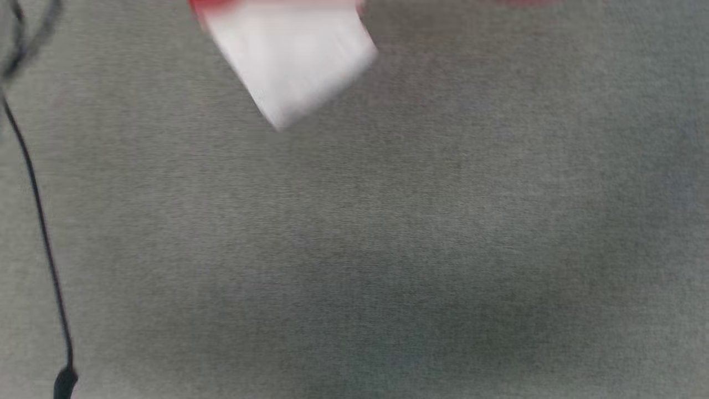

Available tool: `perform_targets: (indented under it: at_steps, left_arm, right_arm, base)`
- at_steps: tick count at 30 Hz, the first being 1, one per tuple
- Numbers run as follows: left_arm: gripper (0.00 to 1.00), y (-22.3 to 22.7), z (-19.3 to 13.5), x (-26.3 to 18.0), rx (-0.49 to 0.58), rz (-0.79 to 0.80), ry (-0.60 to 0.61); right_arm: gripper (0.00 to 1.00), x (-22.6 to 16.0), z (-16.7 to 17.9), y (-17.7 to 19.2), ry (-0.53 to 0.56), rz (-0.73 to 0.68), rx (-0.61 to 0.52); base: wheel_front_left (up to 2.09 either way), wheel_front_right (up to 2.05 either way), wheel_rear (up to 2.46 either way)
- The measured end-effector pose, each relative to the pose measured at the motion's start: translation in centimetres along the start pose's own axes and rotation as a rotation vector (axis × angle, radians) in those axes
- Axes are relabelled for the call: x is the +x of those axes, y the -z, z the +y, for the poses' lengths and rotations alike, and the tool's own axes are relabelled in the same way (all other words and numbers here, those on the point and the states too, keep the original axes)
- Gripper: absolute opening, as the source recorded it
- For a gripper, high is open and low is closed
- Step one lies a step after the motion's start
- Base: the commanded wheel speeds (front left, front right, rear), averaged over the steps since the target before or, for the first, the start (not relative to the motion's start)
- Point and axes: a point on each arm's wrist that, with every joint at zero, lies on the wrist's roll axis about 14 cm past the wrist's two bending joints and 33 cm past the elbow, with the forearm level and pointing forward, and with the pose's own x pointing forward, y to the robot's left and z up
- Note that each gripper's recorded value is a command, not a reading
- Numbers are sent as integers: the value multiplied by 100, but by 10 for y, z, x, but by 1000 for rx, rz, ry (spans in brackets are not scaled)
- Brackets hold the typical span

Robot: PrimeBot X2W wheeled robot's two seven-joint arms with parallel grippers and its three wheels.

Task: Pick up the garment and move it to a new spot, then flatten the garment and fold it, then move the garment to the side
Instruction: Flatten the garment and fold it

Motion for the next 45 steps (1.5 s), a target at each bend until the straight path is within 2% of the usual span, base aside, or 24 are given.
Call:
perform_targets:
  at_steps: [2, 4, 6, 10, 16, 24, 28, 34, 45]
  left_arm:
    - [0, -10, -10, 15, -6, -41, 24]
    - [0, -17, -19, 24, -75, -84, 38]
    - [0, -10, -22, 26, -93, -78, 47]
    - [0, 28, -7, 6, -107, 13, 18]
    - [0, 91, 17, -58, -239, 153, -59]
    - [0, 135, 25, -170, -328, 314, -143]
    - [0, 141, 14, -227, -343, 367, -162]
    - [0, 147, 9, -285, -346, 416, -211]
    - [0, 142, -10, -340, -347, 482, -221]
  right_arm:
    - [0, 3, -6, -9, 23, -48, -3]
    - [0, 5, -11, -13, 41, -77, -3]
    - [0, 7, -12, -4, 50, -62, -1]
    - [0, 5, -15, 37, 59, 31, 0]
    - [0, -22, -20, 113, 55, 195, 15]
    - [0, -93, -17, 183, -1, 367, 65]
    - [0, -152, -7, 215, -70, 483, 89]
    - [0, -212, -7, 229, -104, 568, 113]
    - [0, -282, -7, 241, -99, 650, 191]
  base:
    - [0, 0, 0]
    - [0, 0, 0]
    - [0, 0, 0]
    - [0, 0, 0]
    - [0, 0, 0]
    - [0, 0, 0]
    - [0, 0, 0]
    - [0, 0, 0]
    - [0, 0, 0]
